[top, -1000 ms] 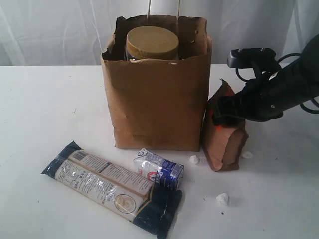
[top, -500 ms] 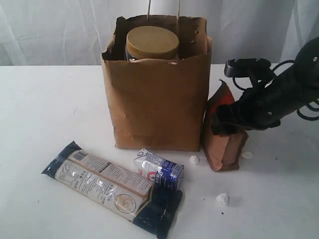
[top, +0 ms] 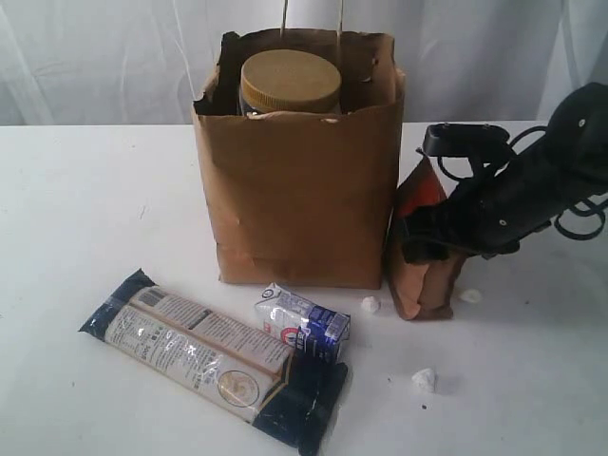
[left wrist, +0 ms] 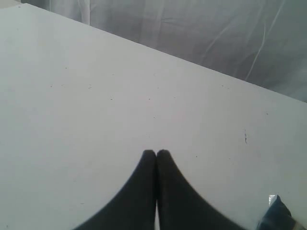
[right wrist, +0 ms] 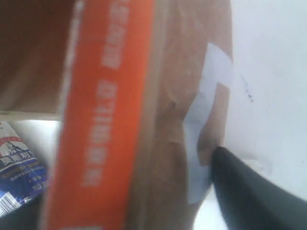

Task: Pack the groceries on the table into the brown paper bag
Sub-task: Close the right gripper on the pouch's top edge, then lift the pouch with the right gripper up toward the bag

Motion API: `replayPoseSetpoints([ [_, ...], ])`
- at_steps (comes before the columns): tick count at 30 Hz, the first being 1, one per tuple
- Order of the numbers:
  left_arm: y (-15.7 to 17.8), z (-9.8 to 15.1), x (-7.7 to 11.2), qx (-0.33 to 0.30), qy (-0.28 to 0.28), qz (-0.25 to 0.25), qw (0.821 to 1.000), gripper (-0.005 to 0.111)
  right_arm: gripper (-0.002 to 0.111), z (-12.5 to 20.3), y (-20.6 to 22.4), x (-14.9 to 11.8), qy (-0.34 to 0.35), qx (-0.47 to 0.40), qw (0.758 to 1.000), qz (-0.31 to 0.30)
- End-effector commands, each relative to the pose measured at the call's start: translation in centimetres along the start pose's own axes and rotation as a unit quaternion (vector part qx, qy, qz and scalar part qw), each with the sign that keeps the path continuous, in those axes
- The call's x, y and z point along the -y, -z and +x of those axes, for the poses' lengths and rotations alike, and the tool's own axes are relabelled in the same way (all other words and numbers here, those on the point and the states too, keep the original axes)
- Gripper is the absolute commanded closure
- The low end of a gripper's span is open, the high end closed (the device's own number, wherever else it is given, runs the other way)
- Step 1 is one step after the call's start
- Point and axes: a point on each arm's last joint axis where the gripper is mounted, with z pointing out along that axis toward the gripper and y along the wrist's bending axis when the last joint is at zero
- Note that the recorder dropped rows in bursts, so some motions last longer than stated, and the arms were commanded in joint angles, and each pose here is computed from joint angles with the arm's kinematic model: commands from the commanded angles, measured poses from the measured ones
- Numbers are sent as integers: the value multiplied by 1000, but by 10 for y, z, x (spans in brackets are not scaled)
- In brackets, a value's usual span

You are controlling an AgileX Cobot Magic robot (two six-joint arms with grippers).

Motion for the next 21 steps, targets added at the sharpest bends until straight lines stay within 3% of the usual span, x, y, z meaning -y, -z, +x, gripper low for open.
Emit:
replayPoseSetpoints([
  [1,1,1,0,4,-5,4,1000,107,75,1,-6,4,7,0,1000,10],
  [5,1,1,0,4,-5,4,1000,107,108,-2,-6,4,7,16,1000,16],
  [12,1,1,0,4,-5,4,1000,107,108,-3,24,-3,19,30,999,9],
  [21,1,2,-1,-1,-9,-5,1000,107,108,-11,49,2,24,88,994,67],
])
